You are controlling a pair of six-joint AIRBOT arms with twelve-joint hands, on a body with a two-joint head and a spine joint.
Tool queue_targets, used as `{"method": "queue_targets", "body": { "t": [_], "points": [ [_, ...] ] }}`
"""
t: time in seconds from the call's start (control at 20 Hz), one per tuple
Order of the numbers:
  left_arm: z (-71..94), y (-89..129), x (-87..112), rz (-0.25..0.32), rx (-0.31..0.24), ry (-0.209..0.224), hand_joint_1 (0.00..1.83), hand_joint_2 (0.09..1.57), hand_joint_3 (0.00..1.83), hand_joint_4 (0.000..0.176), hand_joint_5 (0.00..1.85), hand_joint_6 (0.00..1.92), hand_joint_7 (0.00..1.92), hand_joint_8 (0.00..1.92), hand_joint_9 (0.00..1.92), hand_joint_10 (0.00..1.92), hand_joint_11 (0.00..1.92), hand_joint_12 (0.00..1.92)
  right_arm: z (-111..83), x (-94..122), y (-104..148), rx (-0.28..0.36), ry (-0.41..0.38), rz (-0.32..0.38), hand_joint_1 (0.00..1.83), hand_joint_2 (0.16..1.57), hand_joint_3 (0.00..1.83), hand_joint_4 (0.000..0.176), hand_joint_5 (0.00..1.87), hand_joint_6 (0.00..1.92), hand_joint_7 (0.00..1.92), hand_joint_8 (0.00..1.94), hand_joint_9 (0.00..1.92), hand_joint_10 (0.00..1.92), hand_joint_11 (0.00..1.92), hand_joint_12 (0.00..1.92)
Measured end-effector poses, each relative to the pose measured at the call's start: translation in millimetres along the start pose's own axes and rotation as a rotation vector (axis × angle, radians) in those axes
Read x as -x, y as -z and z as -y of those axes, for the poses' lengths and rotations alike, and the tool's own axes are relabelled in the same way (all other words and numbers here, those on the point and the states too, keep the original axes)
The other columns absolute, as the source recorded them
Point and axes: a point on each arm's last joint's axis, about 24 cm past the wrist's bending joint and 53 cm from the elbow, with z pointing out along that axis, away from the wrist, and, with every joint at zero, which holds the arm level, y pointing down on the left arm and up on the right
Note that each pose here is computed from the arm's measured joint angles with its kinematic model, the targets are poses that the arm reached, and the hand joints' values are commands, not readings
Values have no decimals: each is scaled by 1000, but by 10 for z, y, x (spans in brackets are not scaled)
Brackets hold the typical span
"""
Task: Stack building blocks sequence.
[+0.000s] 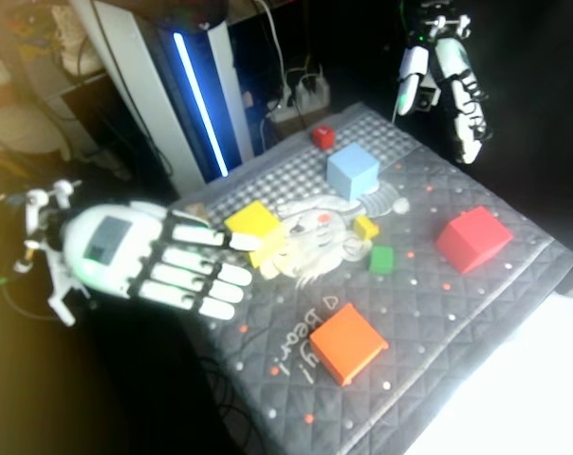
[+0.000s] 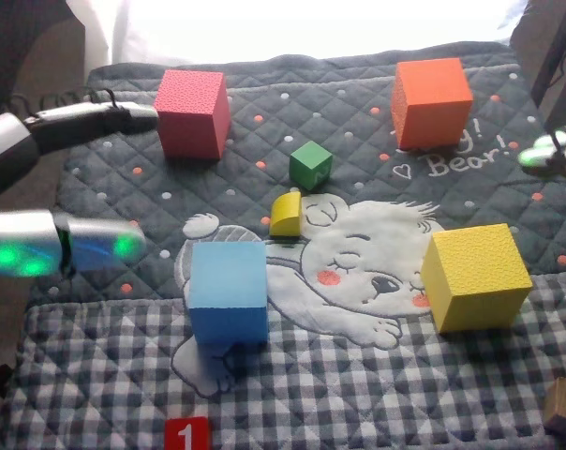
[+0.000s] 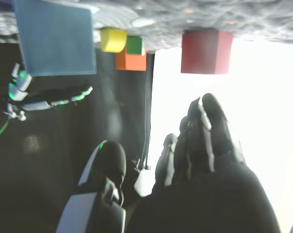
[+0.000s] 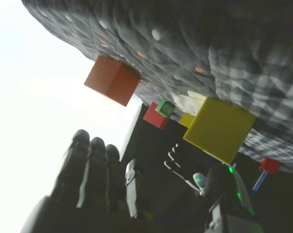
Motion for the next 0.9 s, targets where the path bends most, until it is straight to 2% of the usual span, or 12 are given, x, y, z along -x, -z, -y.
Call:
{"method": "queue_targets", "body": {
  "t": [0.1, 0.15, 0.2, 0.25, 0.35, 0.4, 0.45, 0.5, 0.55, 0.65, 0.75, 0.9],
  "points": [
    [92, -70, -82, -42, -23, -48, 749, 898, 0, 89, 386, 0, 257, 0, 163, 8, 0, 484, 11, 5, 0, -5, -2, 2, 677, 1183, 0, 63, 364, 0, 231, 0, 235, 0, 20, 603],
    [175, -125, -116, -61, -44, -92, 737, 878, 0, 134, 341, 0, 233, 0, 146, 1, 0, 499, 11, 7, 0, -4, -1, 2, 649, 1167, 0, 101, 284, 8, 193, 3, 198, 3, 3, 278],
    [220, -153, -131, -68, -55, -108, 735, 875, 0, 150, 316, 0, 207, 0, 122, 1, 0, 460, 8, 4, 0, -4, -1, 1, 626, 1156, 0, 122, 244, 4, 188, 2, 202, 4, 0, 146],
    [308, -200, -170, -85, -76, -135, 764, 869, 0, 150, 322, 1, 168, 0, 85, 1, 0, 364, 6, 2, 0, -2, 0, 0, 724, 1148, 0, 127, 216, 2, 176, 1, 195, 3, 126, 171],
    [437, -248, -252, -117, -110, -165, 665, 844, 0, 156, 340, 0, 218, 2, 114, 4, 0, 464, 3, 6, 0, -1, -1, 2, 799, 1139, 0, 169, 142, 0, 145, 0, 175, 0, 157, 160],
    [527, -258, -325, -138, -136, -182, 661, 824, 0, 172, 316, 0, 247, 11, 141, 13, 0, 464, 11, 15, 1, -5, -2, 5, 836, 1134, 0, 167, 119, 1, 136, 0, 169, 0, 162, 156],
    [597, -261, -387, -158, -158, -200, 629, 805, 0, 175, 292, 0, 289, 8, 192, 16, 0, 502, 22, 27, 2, -9, -4, 10, 822, 1130, 0, 156, 73, 0, 126, 0, 172, 1, 171, 151],
    [700, -260, -465, -182, -187, -220, 556, 796, 0, 176, 292, 0, 336, 3, 280, 9, 0, 722, 35, 53, 4, -15, 0, 17, 840, 1129, 0, 144, 32, 0, 99, 0, 138, 0, 167, 92],
    [815, -253, -537, -208, -223, -254, 512, 791, 0, 176, 300, 0, 335, 0, 296, 2, 0, 810, 38, 81, 11, -17, 4, 21, 940, 1123, 0, 165, 28, 1, 78, 1, 90, 2, 136, 61],
    [833, -262, -580, -229, -228, -274, 531, 771, 0, 176, 315, 1, 342, 1, 309, 3, 0, 902, 40, 110, 17, -18, 10, 25, 983, 1125, 0, 174, 39, 5, 79, 2, 92, 3, 116, 50],
    [803, -294, -664, -262, -216, -286, 488, 817, 8, 165, 313, 1, 336, 0, 313, 2, 0, 966, 48, 141, 20, -20, 12, 33, 1021, 1132, 1, 176, 68, 12, 84, 2, 93, 2, 110, 46],
    [735, -328, -884, -338, -199, -342, 471, 836, 1, 176, 261, 4, 338, 6, 280, 4, 0, 994, 38, 139, 19, -15, 13, 32, 1003, 1154, 8, 176, 87, 11, 104, 5, 107, 3, 97, 41]
  ]
}}
